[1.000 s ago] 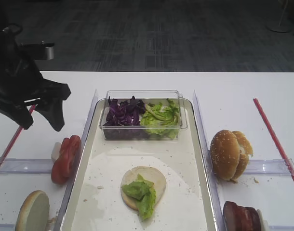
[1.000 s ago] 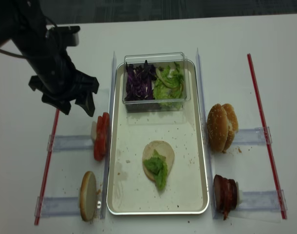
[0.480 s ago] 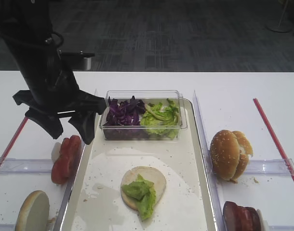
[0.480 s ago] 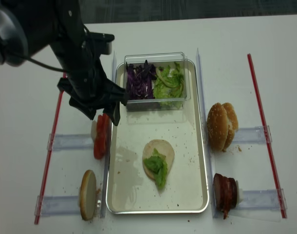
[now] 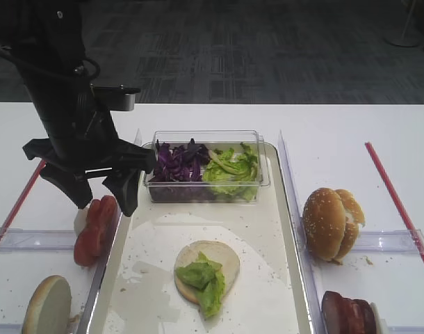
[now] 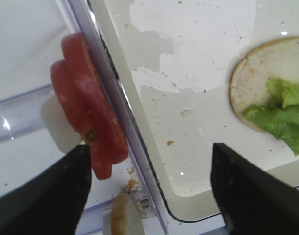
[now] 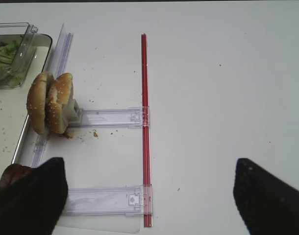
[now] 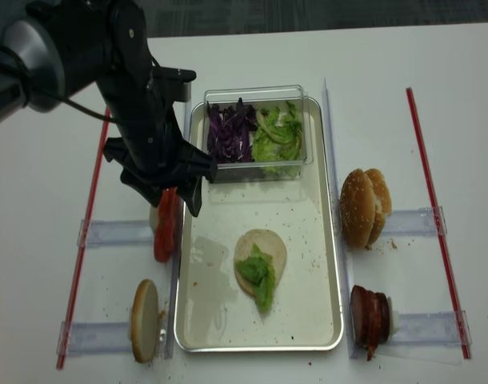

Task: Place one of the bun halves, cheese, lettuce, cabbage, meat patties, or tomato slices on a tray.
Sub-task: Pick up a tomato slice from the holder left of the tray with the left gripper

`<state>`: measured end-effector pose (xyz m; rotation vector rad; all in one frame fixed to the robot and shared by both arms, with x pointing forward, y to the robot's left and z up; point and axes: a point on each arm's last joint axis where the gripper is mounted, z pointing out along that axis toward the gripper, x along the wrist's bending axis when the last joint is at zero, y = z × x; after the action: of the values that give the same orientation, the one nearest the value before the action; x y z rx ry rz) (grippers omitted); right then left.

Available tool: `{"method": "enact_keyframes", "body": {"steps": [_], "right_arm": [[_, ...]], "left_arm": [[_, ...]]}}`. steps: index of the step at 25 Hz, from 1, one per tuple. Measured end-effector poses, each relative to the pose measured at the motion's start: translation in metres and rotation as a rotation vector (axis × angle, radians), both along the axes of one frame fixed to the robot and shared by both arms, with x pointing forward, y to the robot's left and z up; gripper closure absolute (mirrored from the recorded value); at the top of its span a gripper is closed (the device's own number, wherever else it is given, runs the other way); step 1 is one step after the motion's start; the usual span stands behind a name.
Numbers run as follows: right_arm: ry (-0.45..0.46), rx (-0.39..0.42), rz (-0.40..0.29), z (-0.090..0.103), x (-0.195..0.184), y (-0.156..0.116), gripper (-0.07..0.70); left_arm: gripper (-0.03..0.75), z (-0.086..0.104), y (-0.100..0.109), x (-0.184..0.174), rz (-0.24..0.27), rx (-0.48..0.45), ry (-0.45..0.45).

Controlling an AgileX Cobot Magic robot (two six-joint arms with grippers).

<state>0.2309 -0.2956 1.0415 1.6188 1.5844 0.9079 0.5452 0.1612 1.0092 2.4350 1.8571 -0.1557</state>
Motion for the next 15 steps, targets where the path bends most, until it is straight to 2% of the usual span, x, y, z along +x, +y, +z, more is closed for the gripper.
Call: {"method": "enact_keyframes", "body": {"steps": [6, 15], "right_arm": [[0.000, 0.000, 0.000, 0.000, 0.000, 0.000, -0.064], [0.000, 0.000, 0.000, 0.000, 0.000, 0.000, -0.064]], "left_arm": [[0.284, -0.003, -0.001, 0.002, 0.001, 0.002, 0.002], [0.307, -0.027, -0.001, 0.010, 0.012, 0.026, 0.055]]}}
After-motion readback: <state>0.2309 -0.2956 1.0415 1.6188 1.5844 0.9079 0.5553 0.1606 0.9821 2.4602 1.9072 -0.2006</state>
